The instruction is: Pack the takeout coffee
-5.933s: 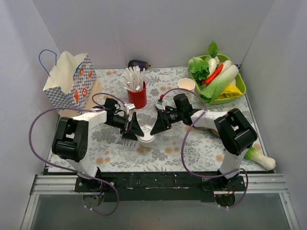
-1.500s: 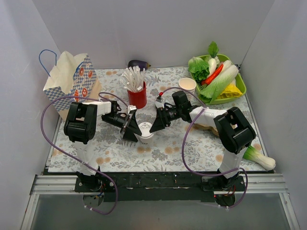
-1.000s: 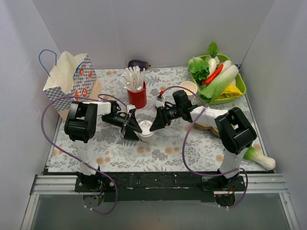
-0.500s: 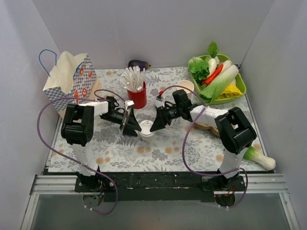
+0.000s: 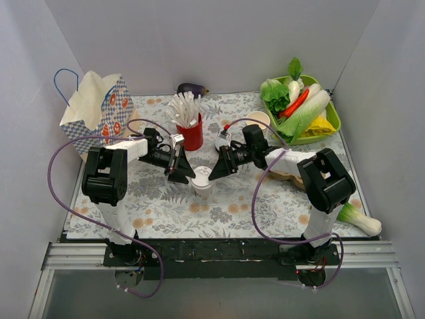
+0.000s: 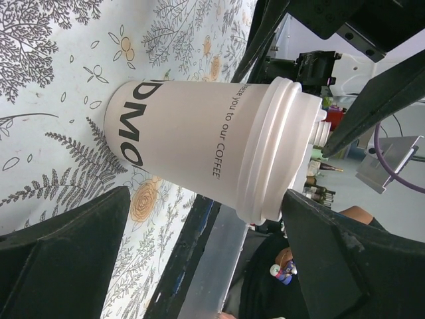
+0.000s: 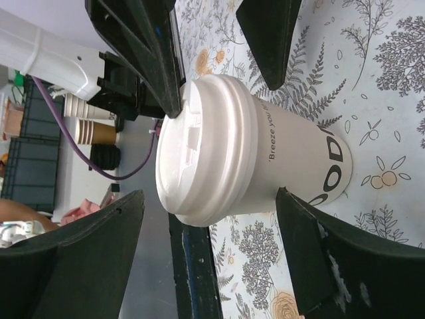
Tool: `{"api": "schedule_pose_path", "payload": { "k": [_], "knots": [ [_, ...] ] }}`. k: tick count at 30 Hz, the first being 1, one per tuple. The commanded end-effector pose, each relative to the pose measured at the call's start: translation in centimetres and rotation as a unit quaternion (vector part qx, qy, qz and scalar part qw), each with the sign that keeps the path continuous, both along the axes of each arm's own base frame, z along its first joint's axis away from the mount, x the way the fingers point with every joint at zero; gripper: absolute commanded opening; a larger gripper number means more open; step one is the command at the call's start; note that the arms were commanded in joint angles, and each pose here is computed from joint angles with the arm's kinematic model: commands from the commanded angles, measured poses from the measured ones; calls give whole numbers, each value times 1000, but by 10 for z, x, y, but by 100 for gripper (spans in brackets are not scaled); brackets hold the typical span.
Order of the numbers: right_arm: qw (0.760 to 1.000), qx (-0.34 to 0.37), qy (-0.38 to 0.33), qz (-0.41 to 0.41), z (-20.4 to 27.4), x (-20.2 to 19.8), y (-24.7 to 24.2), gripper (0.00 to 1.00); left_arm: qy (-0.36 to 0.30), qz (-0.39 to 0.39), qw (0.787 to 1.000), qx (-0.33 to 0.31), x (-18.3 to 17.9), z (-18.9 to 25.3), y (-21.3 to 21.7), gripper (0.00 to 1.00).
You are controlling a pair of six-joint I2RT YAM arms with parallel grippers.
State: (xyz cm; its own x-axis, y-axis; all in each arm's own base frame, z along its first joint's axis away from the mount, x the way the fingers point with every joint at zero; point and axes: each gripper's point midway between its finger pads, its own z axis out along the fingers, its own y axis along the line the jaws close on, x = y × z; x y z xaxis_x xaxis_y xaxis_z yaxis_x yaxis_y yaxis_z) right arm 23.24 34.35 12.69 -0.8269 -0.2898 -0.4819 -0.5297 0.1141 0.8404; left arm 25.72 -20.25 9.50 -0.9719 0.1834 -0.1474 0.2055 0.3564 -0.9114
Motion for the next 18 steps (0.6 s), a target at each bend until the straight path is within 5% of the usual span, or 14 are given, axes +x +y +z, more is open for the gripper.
{"api": "schedule_pose_path", "payload": {
  "k": [1,9,18],
  "knots": [
    [999,0,37,-25,-4,7,2,84,-36,0,999,12,10,8,-6,96],
    [996,-41,74,-42,-35,7,-2,71,-10,11,999,30,4,-16,-3,91],
    [999,-41,12,-8,-64,-10,-15,64,22,32,998,44,0,-51,1,87]
  ]
}}
